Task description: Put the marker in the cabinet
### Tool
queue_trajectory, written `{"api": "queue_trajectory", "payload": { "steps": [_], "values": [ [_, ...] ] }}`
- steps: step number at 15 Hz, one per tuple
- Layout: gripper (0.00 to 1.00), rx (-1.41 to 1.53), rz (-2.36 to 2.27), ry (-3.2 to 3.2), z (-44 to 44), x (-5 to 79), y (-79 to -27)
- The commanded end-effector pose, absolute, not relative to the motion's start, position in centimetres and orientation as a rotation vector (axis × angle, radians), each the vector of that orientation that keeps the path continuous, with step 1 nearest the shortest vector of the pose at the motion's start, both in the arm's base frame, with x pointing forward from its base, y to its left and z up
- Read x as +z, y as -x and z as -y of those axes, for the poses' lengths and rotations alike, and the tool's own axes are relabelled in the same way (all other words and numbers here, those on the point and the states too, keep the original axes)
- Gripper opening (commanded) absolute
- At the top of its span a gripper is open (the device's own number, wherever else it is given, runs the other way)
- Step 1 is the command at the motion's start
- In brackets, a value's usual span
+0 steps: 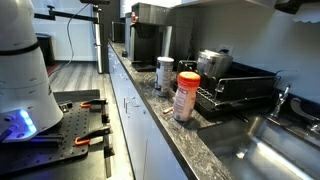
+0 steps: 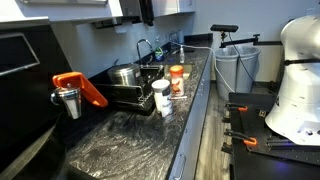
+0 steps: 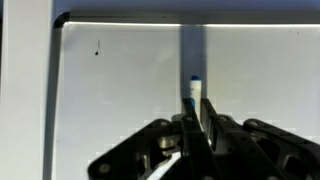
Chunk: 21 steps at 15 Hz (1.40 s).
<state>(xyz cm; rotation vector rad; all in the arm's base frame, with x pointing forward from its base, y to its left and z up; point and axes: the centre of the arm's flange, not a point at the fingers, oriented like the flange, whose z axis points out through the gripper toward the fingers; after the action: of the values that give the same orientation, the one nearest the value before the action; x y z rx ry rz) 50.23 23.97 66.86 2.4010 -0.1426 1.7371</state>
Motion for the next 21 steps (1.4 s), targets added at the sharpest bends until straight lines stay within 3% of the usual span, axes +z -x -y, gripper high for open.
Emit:
{"api": "queue_trajectory", "payload": {
  "steps": [1, 10, 11, 12, 20, 21],
  "values": [
    [0.03, 1.786, 0.148, -2.405, -22.95, 66.7, -49.68],
    [0.03, 1.805, 0.146, -2.407, -22.94, 66.69, -49.59],
    [0.28, 1.805, 0.145, -2.408, -22.88, 66.71, -49.62],
    [0.39, 1.806, 0.144, -2.409, -22.8, 66.74, -49.65],
    [0.97, 1.8, 0.135, -2.416, -22.53, 66.91, -49.33],
    [1.0, 1.801, 0.122, -2.425, -22.79, 66.83, -49.01]
  ]
}}
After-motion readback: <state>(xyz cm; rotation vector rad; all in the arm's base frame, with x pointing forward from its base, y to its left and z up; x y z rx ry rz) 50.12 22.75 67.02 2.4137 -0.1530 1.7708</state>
